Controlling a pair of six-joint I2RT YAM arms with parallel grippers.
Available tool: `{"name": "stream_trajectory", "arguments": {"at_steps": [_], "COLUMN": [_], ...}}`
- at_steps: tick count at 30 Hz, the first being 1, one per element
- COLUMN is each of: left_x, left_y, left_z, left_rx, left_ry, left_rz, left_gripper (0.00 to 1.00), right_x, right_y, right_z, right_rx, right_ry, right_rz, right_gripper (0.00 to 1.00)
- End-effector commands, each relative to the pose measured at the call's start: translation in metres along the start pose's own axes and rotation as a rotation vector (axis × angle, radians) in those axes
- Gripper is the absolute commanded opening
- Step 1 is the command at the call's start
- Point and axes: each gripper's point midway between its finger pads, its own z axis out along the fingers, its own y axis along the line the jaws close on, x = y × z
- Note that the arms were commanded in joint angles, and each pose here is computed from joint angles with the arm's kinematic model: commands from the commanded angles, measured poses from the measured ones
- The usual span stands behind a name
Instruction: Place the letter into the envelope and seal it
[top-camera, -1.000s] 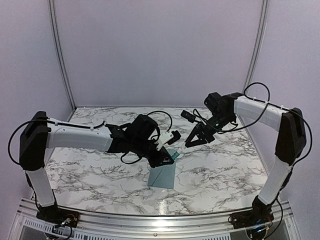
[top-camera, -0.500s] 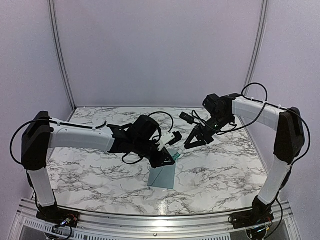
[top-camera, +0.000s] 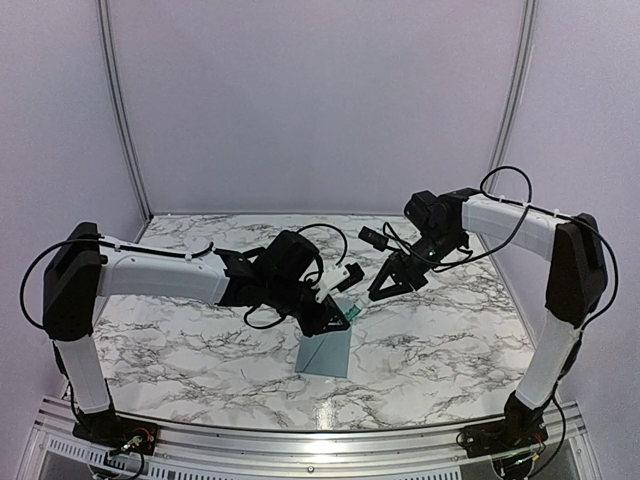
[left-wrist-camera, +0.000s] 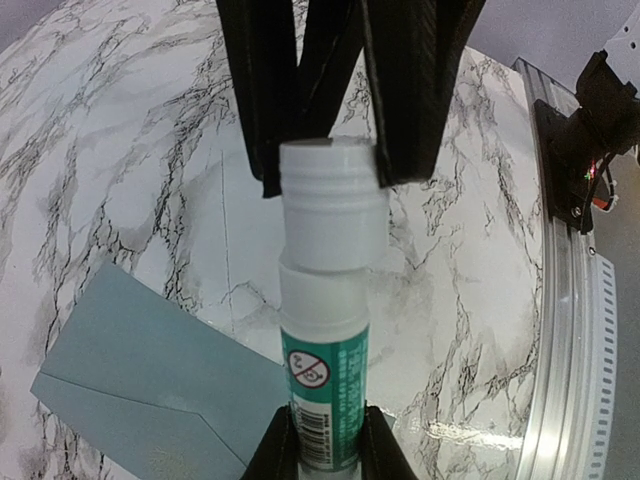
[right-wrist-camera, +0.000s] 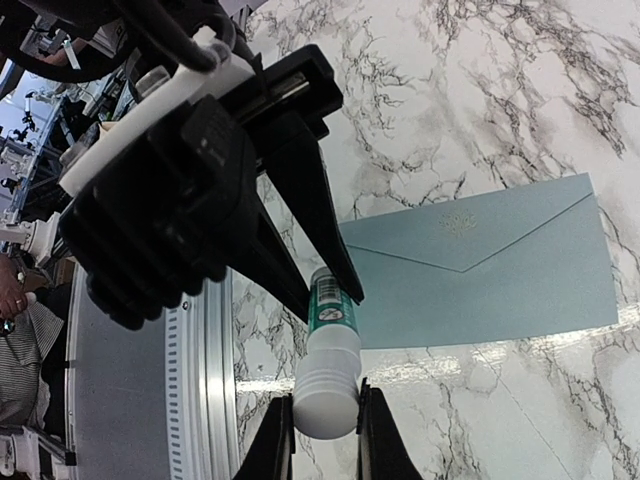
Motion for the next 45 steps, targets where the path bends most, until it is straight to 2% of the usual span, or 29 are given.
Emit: {"name": "stream_trajectory", "arguments": {"at_steps": [1,7,17,20,25,28,37,40,45], "left_x": [-0.016,-0.016,-0.018,-0.024,-0.044,-0.056,-0.066,-0.064,-0.082], "left_y": [-0.004,-0.006,-0.003,-0.002,-0.002,-0.004,-0.005,-0.003,-0.003], "left_z": [-0.003,-0.003,-0.005,-0.007,-0.012,-0.014,-0.014,-0.014,-0.013], "left_rx": [0.007,0.017,0.0,-0.01,-0.02,-0.004,0.008,-0.009,0.004], "left_ry": [-0.043,-0.05,-0.063,-0.088,-0.202,-0.245,-0.257,-0.251,-0.325], "left_rz": [0.011,0.003,0.002,0.002,0.018,0.003,0.004,0.006,-0.044], "left_gripper": [0.0,0.0,0.0,0.0,0.0,0.0,0.0,0.0,0.0], "right_x": [-0.005,-0.009,-0.003,0.0,0.002,0.005,0.016,0.017,0.014], "right_y": [0.001,-0.005,0.005,0.009,0.012,0.004,-0.014,-0.012,-0.002], "right_z": [0.003,0.001,0.005,0.009,0.015,0.019,0.019,0.018,0.031], "right_rx": [-0.01,0.03,-0.032,-0.052,-0.091,-0.059,0.041,0.034,-0.017], "right_ry": [-0.006,-0.004,-0.006,-0.001,-0.001,0.024,0.099,0.102,0.067], "right_rz": [-0.006,-0.008,0.003,0.009,0.029,0.039,0.054,0.057,0.055], "right_gripper": [0.1,0.09,0.1,0.1,0.11,0.11,0.1,0.1,0.1]}}
